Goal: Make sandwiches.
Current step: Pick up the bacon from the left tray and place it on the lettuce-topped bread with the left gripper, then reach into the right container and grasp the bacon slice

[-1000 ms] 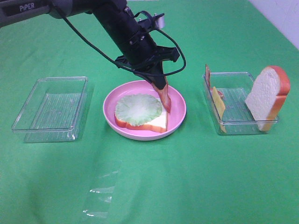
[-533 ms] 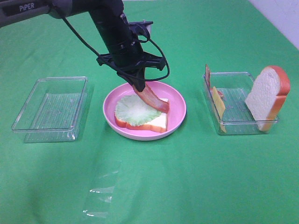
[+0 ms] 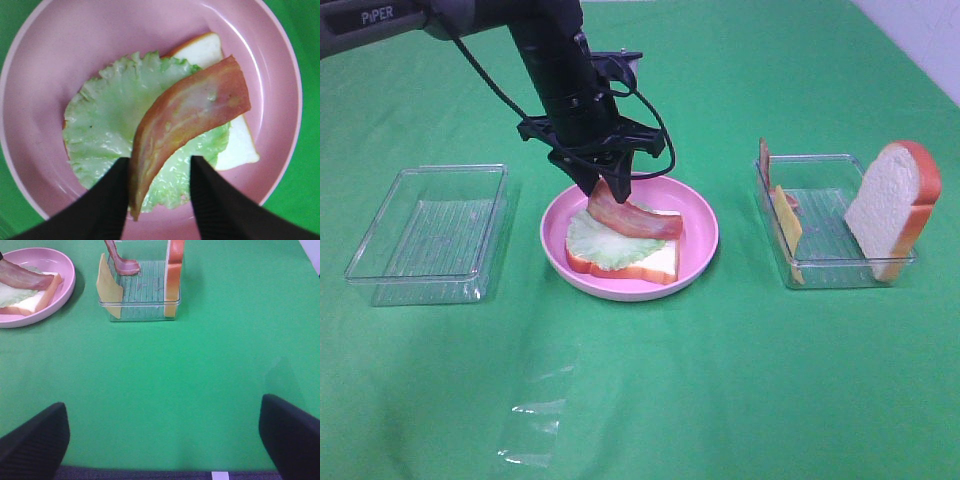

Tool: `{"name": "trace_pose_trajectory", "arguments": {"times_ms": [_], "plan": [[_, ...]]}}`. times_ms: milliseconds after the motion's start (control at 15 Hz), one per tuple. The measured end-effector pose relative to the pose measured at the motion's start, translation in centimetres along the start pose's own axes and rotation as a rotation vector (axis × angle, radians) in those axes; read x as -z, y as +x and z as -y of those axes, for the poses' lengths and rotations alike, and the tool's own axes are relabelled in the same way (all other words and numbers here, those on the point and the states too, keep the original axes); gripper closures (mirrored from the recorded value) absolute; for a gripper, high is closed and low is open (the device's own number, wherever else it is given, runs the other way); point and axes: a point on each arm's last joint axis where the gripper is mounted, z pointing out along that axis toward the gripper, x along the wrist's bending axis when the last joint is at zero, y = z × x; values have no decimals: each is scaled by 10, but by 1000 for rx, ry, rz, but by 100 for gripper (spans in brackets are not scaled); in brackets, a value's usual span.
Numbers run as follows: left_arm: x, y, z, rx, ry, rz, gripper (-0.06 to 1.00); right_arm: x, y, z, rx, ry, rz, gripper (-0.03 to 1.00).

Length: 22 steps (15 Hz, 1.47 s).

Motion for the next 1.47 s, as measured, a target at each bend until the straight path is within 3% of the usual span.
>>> {"name": "trace_pose_trajectory", "arguments": {"times_ms": [133, 200, 267, 467, 600, 800, 1000, 1133, 1267, 1467], "plan": [[0, 5, 0, 30, 0, -50, 18, 0, 0, 0, 0, 0, 0, -2], [1, 6, 0, 36, -2, -69, 4, 0, 0, 0, 0, 0, 0, -2], [3, 7, -2, 33, -11, -80, -2, 0, 0, 0, 0, 0, 0, -2], [16, 4, -9, 22, -61, -84, -4, 0, 0, 0, 0, 0, 0, -2], [44, 12, -12, -6, -118, -141, -5, 0, 0, 0, 0, 0, -1, -2], [91, 63, -13, 43, -195, -217, -5, 0, 0, 0, 0, 0, -1, -2], [139, 158, 5, 215, -258, -290, -5, 0, 0, 0, -1, 0, -2, -2], [152, 201, 19, 303, -275, -278, -5, 0, 1, 0, -2, -1, -6, -2], [159, 221, 27, 345, -288, -262, -5, 0, 1, 0, -2, -1, -6, -2], [162, 231, 31, 360, -292, -263, -5, 0, 1, 0, -2, -1, -6, -2]]}}
